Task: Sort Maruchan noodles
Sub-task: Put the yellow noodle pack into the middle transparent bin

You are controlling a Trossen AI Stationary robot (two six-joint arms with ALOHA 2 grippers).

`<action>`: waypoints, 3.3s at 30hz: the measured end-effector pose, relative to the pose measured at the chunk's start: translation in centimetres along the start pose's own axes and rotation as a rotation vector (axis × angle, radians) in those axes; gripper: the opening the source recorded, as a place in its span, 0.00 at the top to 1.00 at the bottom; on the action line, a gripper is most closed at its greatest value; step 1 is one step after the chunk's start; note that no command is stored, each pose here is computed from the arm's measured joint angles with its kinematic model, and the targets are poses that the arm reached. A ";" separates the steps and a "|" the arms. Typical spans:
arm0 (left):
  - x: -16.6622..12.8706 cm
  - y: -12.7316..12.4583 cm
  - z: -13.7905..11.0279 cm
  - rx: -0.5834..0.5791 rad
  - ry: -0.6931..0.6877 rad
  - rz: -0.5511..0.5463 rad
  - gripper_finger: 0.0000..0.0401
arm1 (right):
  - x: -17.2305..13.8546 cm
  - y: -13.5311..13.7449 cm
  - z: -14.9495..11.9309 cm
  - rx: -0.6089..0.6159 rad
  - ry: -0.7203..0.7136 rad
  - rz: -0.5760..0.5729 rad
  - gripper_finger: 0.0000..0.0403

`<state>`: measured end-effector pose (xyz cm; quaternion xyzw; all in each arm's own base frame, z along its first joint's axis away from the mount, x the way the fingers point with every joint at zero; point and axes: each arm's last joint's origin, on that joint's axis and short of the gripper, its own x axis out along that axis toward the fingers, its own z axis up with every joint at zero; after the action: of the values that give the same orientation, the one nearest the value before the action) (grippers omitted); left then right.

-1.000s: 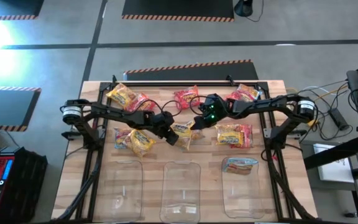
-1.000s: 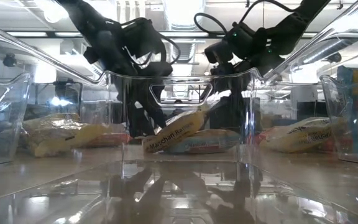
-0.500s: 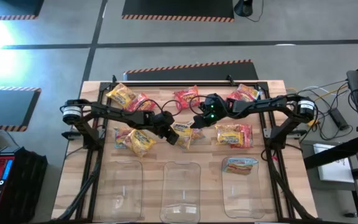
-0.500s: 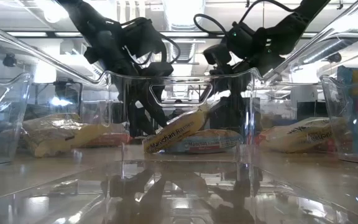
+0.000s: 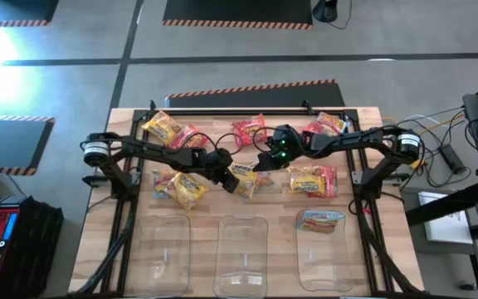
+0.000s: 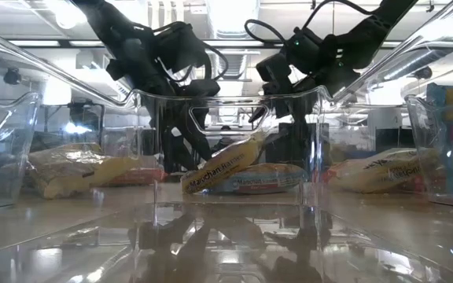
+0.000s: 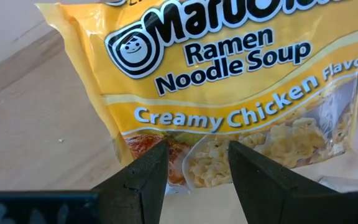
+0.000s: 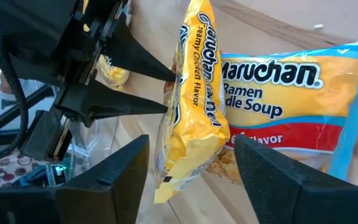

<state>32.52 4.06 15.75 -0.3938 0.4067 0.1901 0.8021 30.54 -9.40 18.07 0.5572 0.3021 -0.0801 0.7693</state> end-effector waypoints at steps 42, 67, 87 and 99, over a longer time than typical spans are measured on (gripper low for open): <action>0.0 -0.3 0.4 0.004 -0.042 -0.031 0.62 | 3.1 -0.6 -0.5 0.047 0.002 0.033 0.48; 0.0 -0.4 0.5 -0.007 -0.059 -0.026 0.62 | 3.2 -0.7 -0.8 0.041 0.010 0.021 0.70; -3.9 -2.0 1.7 -0.013 -0.215 -0.133 0.62 | 2.9 -0.2 -0.9 -0.052 0.078 0.081 0.72; -4.3 -1.9 1.9 -0.103 -0.289 -0.083 0.62 | 0.5 0.8 -0.2 -0.163 0.053 0.111 0.72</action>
<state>32.12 4.47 20.81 -0.4195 0.2603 0.2320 0.8381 31.20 -8.79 18.38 0.5105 0.2964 0.0025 0.8072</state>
